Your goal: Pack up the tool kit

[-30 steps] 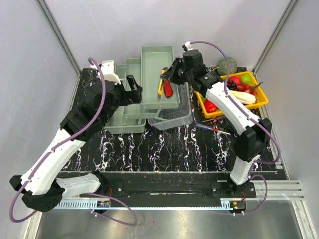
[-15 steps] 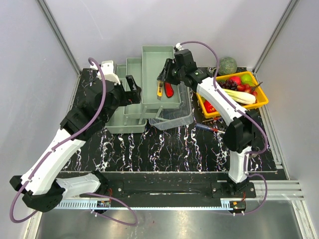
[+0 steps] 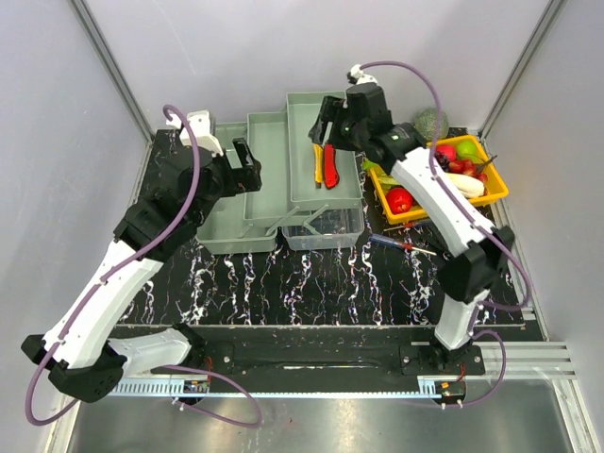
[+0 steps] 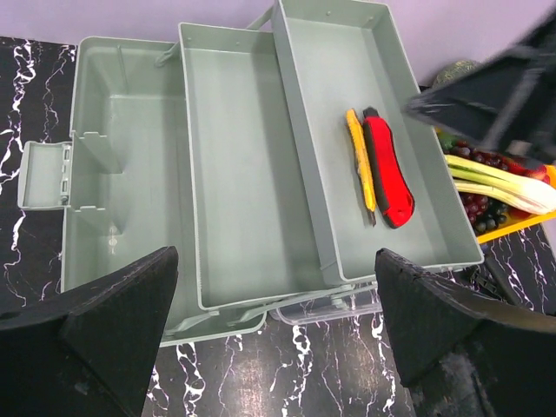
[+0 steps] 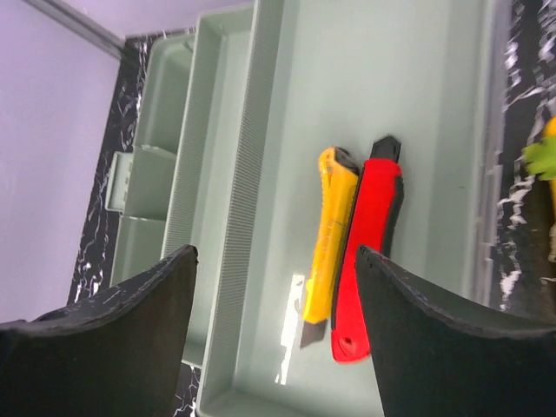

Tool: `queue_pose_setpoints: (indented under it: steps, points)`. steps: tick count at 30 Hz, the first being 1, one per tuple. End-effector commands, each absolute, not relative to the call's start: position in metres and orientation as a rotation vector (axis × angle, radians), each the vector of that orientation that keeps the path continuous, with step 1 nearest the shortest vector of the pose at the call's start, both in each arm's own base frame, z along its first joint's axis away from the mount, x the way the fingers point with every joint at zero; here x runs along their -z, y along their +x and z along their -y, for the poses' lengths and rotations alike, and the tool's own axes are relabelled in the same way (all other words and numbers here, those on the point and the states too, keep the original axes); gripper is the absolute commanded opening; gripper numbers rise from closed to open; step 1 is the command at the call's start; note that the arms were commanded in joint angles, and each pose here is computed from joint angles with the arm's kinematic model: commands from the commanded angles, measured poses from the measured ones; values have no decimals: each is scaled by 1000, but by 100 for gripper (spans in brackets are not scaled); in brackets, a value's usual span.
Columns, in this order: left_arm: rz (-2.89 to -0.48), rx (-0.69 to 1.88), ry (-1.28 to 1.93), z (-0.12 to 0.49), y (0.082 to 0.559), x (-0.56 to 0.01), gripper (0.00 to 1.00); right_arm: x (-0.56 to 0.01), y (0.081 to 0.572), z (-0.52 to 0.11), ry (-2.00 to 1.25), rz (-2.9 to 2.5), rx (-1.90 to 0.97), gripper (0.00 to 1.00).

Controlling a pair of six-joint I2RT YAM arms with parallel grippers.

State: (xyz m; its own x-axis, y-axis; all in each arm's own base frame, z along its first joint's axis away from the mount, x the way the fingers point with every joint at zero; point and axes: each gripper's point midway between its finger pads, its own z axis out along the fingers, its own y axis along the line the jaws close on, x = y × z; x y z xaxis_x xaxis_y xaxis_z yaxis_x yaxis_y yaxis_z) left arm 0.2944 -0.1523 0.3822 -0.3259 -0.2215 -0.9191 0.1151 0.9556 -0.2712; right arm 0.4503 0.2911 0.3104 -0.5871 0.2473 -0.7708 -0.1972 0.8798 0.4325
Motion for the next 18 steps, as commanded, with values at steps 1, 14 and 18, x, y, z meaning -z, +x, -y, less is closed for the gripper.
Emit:
queue_pose_setpoints:
  steps: [1, 14, 18]
  points:
    - [-1840, 385, -95, 151, 304, -390, 99, -391, 419, -252, 61, -1923, -558, 79]
    - [-1881, 437, -123, 135, 322, -373, 99, -276, 344, -95, 585, -2091, -255, 99]
    - [-1877, 438, -110, 135, 323, -371, 99, -222, 317, -60, 810, -2149, -225, 99]
